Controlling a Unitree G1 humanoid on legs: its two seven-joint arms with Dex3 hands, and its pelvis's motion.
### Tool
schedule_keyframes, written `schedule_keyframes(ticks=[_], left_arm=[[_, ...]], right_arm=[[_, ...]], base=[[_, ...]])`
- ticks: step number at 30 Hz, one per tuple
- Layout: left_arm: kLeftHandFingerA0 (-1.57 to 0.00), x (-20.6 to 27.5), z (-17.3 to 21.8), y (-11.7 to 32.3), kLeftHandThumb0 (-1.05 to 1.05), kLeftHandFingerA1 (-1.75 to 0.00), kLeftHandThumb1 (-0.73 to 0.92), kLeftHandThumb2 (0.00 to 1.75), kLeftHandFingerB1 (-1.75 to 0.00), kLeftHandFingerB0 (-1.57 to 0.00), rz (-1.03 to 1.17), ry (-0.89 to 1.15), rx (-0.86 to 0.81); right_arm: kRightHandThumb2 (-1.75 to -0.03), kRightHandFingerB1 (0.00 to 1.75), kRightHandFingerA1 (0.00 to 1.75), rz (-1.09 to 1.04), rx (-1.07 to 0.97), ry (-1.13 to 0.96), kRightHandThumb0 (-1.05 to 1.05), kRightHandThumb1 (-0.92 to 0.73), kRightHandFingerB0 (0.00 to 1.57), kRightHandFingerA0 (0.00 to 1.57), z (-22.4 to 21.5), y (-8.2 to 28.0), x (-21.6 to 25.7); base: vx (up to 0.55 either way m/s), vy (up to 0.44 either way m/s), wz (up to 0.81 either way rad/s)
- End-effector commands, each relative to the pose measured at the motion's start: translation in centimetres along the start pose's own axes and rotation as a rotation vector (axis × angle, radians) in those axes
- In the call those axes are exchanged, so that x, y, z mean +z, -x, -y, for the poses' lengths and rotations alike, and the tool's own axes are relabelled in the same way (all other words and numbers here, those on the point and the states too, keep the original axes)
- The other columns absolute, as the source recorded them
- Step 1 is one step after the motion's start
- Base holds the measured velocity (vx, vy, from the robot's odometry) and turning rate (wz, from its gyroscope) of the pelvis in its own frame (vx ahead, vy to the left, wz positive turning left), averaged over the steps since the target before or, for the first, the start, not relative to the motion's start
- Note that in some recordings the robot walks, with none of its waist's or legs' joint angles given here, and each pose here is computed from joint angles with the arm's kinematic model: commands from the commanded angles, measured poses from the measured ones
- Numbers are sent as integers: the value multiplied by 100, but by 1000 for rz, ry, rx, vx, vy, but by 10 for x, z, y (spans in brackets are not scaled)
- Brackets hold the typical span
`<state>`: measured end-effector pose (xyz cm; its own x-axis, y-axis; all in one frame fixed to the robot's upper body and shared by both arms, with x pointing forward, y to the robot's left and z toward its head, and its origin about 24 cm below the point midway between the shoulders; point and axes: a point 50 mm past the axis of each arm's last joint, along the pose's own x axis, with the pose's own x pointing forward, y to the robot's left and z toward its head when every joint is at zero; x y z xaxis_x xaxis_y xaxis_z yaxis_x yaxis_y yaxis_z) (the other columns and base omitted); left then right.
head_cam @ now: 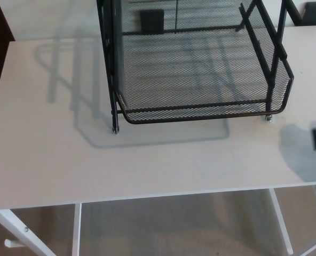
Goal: The robot walks towards a desk on which a file tray is kept in the middle and a stapler is kept to its right. The robot lifts the stapler using its right hand and places it on the file tray.
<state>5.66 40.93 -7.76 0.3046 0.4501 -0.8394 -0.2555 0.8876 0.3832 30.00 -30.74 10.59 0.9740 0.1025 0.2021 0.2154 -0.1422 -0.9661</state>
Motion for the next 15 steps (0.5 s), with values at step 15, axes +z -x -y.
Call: schedule_keyframes(ticks=[15], left_arm=[[-51, -2, -16, 6, -104, -94, 73, 134, -68, -4, 42, -62, 36]], right_arm=[[-94, 154, 171, 73, -527, -94, -12, -51, 76, 94, 127, -16, -6]], base=[[0, 0, 0]])
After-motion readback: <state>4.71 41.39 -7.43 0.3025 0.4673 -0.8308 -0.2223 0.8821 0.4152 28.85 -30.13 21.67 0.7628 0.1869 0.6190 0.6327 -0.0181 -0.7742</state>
